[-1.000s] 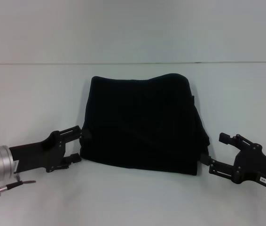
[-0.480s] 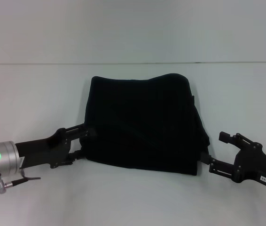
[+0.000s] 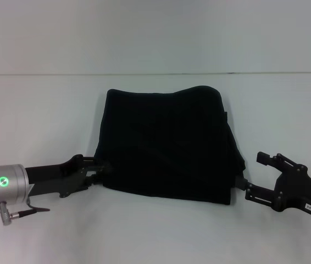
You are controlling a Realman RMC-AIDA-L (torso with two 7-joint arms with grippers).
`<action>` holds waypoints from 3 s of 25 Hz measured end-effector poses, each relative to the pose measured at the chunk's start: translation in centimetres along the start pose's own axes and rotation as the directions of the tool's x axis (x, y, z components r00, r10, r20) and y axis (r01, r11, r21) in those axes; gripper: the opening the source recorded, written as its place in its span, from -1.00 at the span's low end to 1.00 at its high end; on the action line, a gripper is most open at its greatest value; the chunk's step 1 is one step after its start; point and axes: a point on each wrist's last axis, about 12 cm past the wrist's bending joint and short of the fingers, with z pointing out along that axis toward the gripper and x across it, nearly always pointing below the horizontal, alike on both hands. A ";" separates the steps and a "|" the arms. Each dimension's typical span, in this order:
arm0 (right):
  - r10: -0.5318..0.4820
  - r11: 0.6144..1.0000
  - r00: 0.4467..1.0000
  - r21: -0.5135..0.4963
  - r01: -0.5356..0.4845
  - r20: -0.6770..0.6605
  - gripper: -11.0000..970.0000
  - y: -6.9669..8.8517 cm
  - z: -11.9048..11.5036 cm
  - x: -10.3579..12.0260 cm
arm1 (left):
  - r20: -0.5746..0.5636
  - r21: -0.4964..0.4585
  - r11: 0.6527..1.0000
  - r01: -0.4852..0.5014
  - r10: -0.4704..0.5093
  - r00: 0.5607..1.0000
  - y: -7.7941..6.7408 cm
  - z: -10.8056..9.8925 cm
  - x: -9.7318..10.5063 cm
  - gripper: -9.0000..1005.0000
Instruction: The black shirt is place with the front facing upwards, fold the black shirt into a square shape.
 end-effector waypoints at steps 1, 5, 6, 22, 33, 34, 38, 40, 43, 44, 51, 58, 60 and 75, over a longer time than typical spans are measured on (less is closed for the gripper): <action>0.000 1.000 1.000 0.001 0.000 0.002 0.95 0.0 0.0 0.0 | 0.003 -0.008 1.000 -0.007 0.007 1.000 0.0 0.1 -0.1 0.18; 0.003 1.000 1.000 0.006 -0.003 0.009 0.95 -0.1 -0.1 -0.1 | 0.014 -0.017 1.000 -0.012 0.012 1.000 0.1 0.1 -0.2 -0.10; 0.005 1.000 1.000 0.010 -0.005 0.012 0.95 -0.1 -0.2 0.0 | 0.018 -0.019 1.000 -0.015 0.015 1.000 0.2 0.0 -0.2 -0.18; 0.013 1.000 1.000 0.026 -0.013 0.024 0.95 -0.2 -0.3 -0.1 | 0.030 0.021 0.998 -0.064 0.063 0.998 0.2 -0.2 0.0 -0.85; 0.001 0.999 0.999 0.045 -0.003 0.041 0.95 -0.7 -0.4 -0.6 | 0.051 0.148 0.984 -0.095 0.088 0.995 1.0 -2.5 1.5 -0.85; -0.001 0.999 0.999 0.044 -0.001 0.043 0.95 -0.7 -0.3 -0.7 | 0.049 0.154 0.984 -0.091 0.084 0.995 1.2 -2.7 1.7 -0.85; -0.008 0.999 0.999 0.036 0.006 0.048 0.95 -0.8 0.0 -1.0 | 0.042 0.164 0.985 -0.059 0.053 0.998 2.3 -3.7 2.9 -0.85; -0.012 0.999 0.999 0.032 0.010 0.051 0.95 -0.9 0.3 -1.2 | 0.040 0.168 0.985 -0.046 0.039 0.998 2.9 -4.1 3.5 -0.85; -0.017 1.000 0.998 0.027 0.016 0.054 0.95 -0.9 0.5 -1.4 | 0.039 0.166 0.986 -0.030 0.024 0.999 3.5 -4.5 4.2 -0.84; -0.018 1.000 0.998 0.026 0.017 0.054 0.95 -0.9 0.6 -1.5 | 0.037 0.166 0.986 -0.029 0.023 0.999 3.6 -4.6 4.3 -0.83; -0.020 0.999 0.998 0.028 0.018 0.052 0.95 -1.0 0.7 -1.5 | 0.030 0.168 0.985 -0.034 0.029 0.999 4.0 -4.9 4.9 -0.75; -0.015 0.999 0.998 0.041 0.013 0.054 0.95 -1.1 0.6 -1.4 | 0.039 0.160 0.986 -0.054 0.048 0.998 4.3 -5.2 5.1 -0.68; -0.015 0.999 0.998 0.041 0.012 0.054 0.95 -1.1 0.5 -1.4 | 0.046 0.156 0.986 -0.054 0.048 0.998 4.5 -5.4 5.1 -0.66; -0.029 1.000 0.996 0.002 0.029 0.084 0.95 -0.5 0.4 -1.6 | 0.143 0.159 0.887 -0.434 0.415 0.899 3.2 -8.9 3.5 -0.03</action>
